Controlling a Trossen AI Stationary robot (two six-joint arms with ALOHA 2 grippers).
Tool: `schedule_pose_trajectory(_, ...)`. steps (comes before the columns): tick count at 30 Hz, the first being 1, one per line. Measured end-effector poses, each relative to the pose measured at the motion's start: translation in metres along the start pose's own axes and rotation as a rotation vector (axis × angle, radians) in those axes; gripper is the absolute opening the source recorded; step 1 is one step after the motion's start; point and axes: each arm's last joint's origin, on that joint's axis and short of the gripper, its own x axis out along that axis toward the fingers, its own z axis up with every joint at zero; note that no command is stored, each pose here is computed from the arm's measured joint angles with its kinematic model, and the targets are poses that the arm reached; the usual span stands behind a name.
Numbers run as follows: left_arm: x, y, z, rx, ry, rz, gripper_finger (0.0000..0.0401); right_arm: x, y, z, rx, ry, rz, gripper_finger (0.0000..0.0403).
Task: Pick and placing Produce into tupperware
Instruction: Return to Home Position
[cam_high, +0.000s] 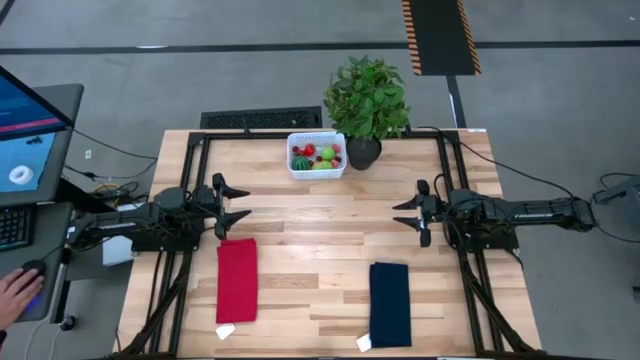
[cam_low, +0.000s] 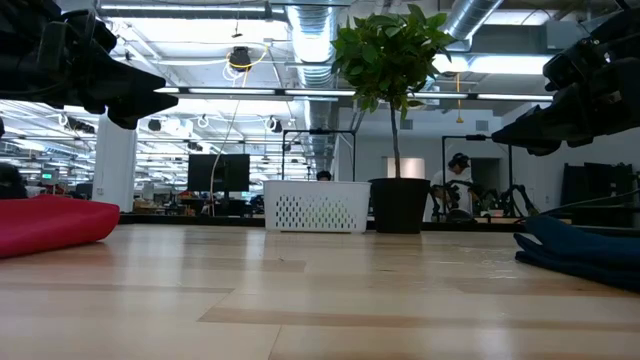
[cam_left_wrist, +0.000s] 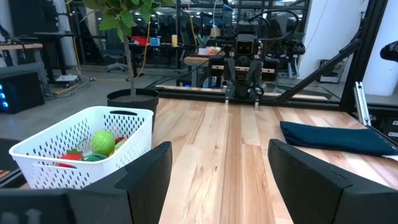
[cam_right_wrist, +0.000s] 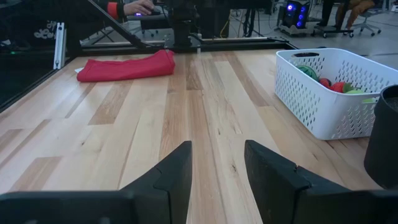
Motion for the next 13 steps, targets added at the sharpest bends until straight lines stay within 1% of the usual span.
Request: schedule_pose_trajectory(13,0.0,0.0,0.0,-0.008,0.0,0.0,0.0257,0.0,0.0,-0.0001,0.0,0.0,0.0,0.0169)
